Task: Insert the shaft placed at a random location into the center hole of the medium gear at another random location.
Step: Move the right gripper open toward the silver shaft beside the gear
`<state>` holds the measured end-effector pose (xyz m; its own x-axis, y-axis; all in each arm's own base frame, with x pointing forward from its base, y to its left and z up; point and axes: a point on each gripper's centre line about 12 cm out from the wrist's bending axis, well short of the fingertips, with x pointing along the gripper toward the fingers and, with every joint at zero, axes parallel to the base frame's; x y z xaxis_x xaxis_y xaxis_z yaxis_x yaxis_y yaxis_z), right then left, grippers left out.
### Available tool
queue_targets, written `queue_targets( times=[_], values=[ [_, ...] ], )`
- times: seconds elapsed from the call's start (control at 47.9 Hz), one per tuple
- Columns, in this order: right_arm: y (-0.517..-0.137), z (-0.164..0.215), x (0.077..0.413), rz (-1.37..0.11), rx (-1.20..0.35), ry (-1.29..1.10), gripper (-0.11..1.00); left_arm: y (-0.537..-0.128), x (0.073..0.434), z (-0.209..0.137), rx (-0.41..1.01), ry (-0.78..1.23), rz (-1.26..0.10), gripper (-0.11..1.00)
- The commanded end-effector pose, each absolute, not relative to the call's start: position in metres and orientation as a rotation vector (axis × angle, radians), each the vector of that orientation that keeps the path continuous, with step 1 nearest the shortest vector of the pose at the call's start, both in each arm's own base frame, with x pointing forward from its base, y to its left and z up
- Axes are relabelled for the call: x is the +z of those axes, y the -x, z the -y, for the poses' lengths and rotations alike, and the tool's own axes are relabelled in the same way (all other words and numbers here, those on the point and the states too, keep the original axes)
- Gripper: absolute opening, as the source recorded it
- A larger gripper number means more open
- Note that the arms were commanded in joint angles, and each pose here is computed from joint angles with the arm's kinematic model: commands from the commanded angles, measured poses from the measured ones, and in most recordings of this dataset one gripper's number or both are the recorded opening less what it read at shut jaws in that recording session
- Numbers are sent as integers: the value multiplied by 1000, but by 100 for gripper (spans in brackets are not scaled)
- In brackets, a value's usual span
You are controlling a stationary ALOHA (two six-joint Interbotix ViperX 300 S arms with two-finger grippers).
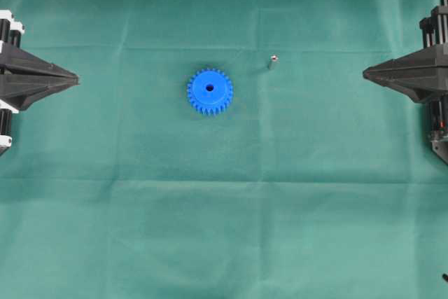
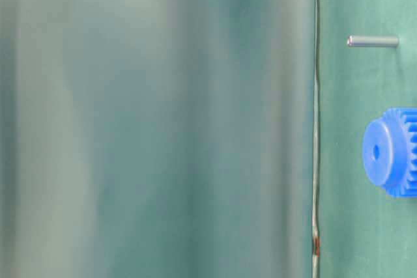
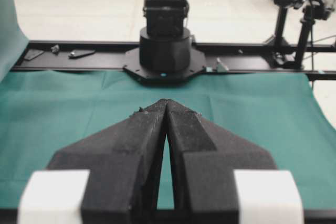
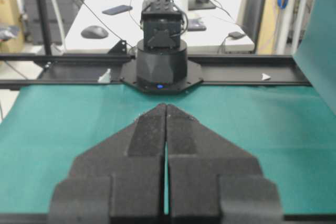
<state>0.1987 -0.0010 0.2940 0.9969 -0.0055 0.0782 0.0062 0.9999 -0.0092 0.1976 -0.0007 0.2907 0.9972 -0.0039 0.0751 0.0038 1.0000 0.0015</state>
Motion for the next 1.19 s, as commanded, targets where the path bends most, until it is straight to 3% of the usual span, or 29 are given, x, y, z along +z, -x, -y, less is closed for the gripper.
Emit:
queue_targets(
  times=[0.0,0.334,0.606,0.689,0.961,1.002,1.169],
  values=[
    [-202,2,298,83,-8,0,1,-195,308,1,-7,-16,115,0],
    [-208,3,293,11,-16,-1,1,-194,306,1,-7,-7,86,0],
    [-223,18,269,-72,-83,-15,3,-194,305,1,-7,-10,84,0],
    [-230,24,259,-100,-106,-18,14,-194,304,1,-6,-10,81,0],
    [-257,42,220,-236,-164,-17,88,-195,304,1,-7,-9,77,0],
    [-262,45,215,-245,-170,-15,91,-195,304,1,-7,-9,77,0],
    [-277,54,195,-267,-192,-14,86,-194,303,1,-7,-9,74,0]
  ],
)
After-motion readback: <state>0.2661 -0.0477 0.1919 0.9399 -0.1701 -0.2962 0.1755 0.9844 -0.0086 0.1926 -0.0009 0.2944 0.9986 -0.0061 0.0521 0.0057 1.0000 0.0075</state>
